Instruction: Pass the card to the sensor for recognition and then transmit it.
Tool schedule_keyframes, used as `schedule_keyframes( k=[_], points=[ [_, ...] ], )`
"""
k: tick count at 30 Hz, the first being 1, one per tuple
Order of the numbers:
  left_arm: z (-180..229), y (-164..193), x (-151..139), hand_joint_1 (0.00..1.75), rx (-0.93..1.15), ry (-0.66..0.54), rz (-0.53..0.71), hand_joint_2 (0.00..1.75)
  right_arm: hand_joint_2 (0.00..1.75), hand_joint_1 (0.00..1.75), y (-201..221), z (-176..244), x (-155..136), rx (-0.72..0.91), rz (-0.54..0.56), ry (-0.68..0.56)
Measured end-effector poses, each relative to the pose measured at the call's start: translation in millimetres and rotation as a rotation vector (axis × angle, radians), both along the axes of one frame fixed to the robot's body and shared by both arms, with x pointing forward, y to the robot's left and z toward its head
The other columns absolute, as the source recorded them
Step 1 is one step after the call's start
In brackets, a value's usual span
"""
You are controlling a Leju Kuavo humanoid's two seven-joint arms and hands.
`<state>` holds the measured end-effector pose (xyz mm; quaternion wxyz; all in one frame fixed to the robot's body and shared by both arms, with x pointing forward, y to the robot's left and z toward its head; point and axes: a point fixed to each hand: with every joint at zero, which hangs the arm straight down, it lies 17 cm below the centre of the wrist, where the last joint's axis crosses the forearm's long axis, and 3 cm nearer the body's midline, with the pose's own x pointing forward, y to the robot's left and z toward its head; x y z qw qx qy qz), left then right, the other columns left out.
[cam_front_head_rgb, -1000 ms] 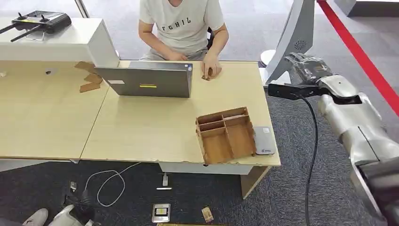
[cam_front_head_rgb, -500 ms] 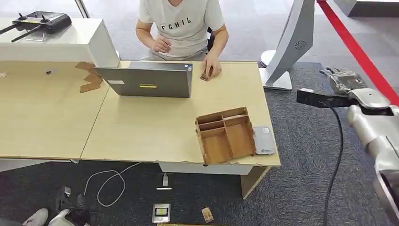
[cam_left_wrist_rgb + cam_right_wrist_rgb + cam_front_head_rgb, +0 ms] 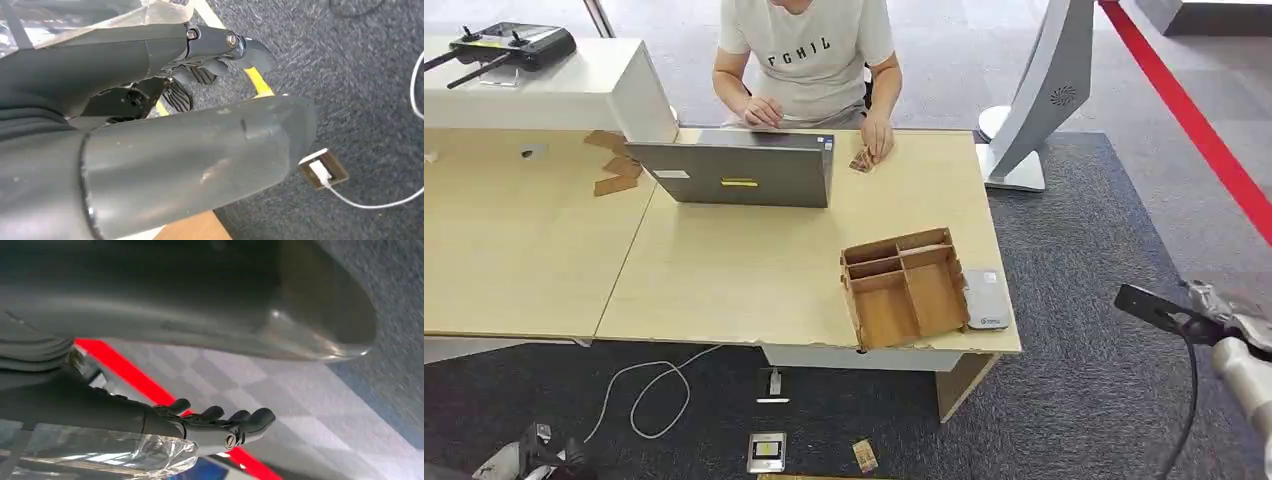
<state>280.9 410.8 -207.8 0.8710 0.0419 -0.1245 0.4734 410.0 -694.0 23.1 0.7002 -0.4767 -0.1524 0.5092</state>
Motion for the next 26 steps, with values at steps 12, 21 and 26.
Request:
schedule_keyframes(
  k=[12, 21, 26],
  points=[
    [-4.3, 14.6, -16.1, 0.0, 0.002, 0.021, 0.021, 0.0, 0.0, 0.0, 0.7, -90.4, -106.2, 0.107, -0.15, 0.092],
    [-8.2, 17.0, -27.4, 0.0, -0.012, 0.041, 0.033, 0.0, 0.0, 0.0, 50.0, -186.0, -233.7, 0.282, -0.352, 0.205],
    [-9.3, 15.6, -29.5, 0.0, -0.018, 0.047, 0.032, 0.0, 0.0, 0.0, 100.3, -226.9, -282.5, 0.332, -0.441, 0.286]
  ],
)
